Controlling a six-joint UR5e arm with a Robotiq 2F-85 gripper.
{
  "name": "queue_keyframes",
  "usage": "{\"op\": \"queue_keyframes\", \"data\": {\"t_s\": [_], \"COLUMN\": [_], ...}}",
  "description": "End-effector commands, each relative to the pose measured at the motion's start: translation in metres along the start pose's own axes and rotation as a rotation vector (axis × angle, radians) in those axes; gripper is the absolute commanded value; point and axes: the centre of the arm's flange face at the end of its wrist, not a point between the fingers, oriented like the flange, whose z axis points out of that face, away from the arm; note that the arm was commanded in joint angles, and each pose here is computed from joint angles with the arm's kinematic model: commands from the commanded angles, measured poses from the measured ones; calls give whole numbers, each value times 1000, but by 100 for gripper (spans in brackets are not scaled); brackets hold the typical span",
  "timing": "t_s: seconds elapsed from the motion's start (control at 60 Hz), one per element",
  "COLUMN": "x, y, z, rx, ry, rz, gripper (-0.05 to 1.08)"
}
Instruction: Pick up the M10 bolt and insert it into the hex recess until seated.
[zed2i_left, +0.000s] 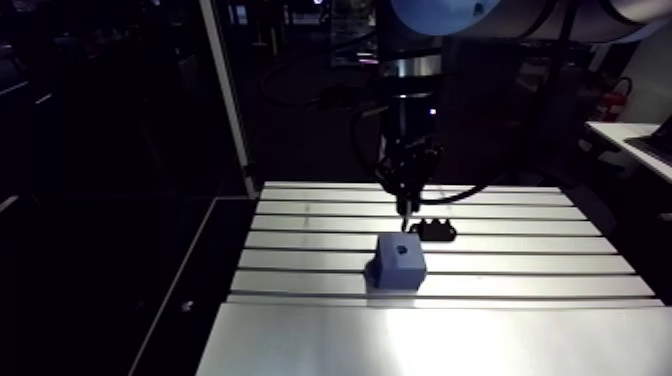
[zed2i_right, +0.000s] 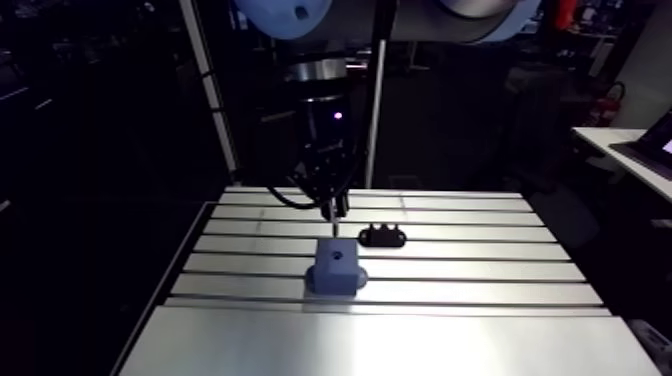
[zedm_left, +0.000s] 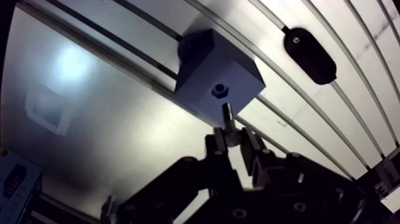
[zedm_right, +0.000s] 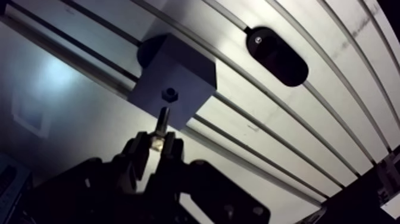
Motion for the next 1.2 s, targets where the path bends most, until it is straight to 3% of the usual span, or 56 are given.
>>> {"op": "queue_keyframes", "data": {"t_s": [0.017, 1.2], "x": [2, 14], "y": [-2, 4], "z": [4, 29], "rx": [2, 21], "ry": [-6, -30], "rz": [-5, -11], "gripper": [75, 75]}}
